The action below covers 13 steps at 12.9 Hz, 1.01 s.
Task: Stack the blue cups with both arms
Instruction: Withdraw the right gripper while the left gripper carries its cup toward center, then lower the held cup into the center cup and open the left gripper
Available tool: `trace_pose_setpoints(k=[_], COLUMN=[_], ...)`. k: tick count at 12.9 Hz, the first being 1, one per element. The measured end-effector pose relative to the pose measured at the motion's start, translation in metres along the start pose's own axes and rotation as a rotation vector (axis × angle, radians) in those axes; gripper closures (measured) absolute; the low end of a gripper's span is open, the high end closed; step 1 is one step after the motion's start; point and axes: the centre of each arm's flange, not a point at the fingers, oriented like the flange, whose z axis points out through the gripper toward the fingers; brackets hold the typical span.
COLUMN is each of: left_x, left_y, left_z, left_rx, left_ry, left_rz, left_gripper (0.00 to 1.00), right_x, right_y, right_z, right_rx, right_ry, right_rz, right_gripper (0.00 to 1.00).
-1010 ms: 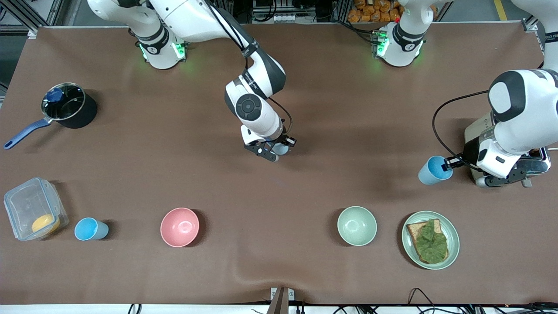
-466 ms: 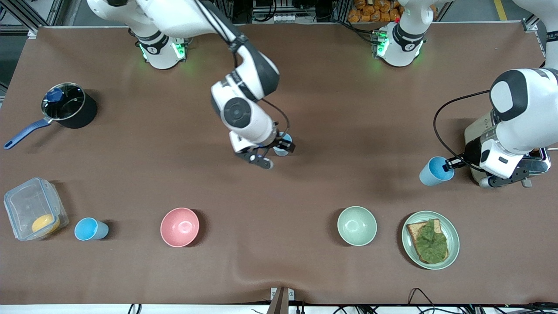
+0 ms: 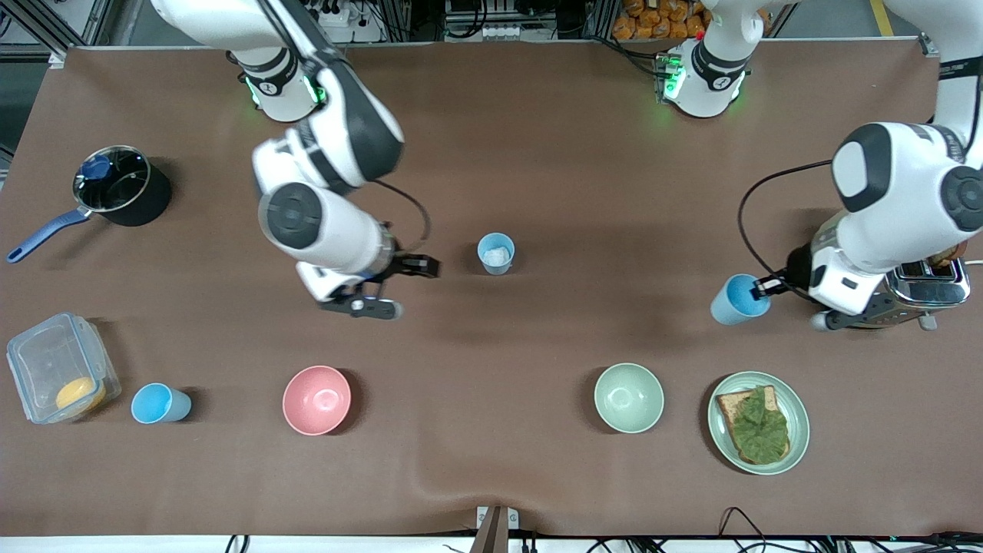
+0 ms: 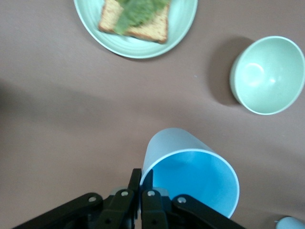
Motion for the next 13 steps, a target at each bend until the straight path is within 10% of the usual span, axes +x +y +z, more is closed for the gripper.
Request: trace_pose_setpoints(k=[13], left_x=[-0.054], left_y=[0.110], left_z=[0.010], left_rx=[-0.017], left_ry=[-0.023], left_rz=[-0.086], left_gripper=[0.97], right_x=[-0.015], right_y=[0.239], right_z=[-0.179], right_rx=[-0.018], right_ry=[0.064], right_rz=[-0.185], right_gripper=[0.00])
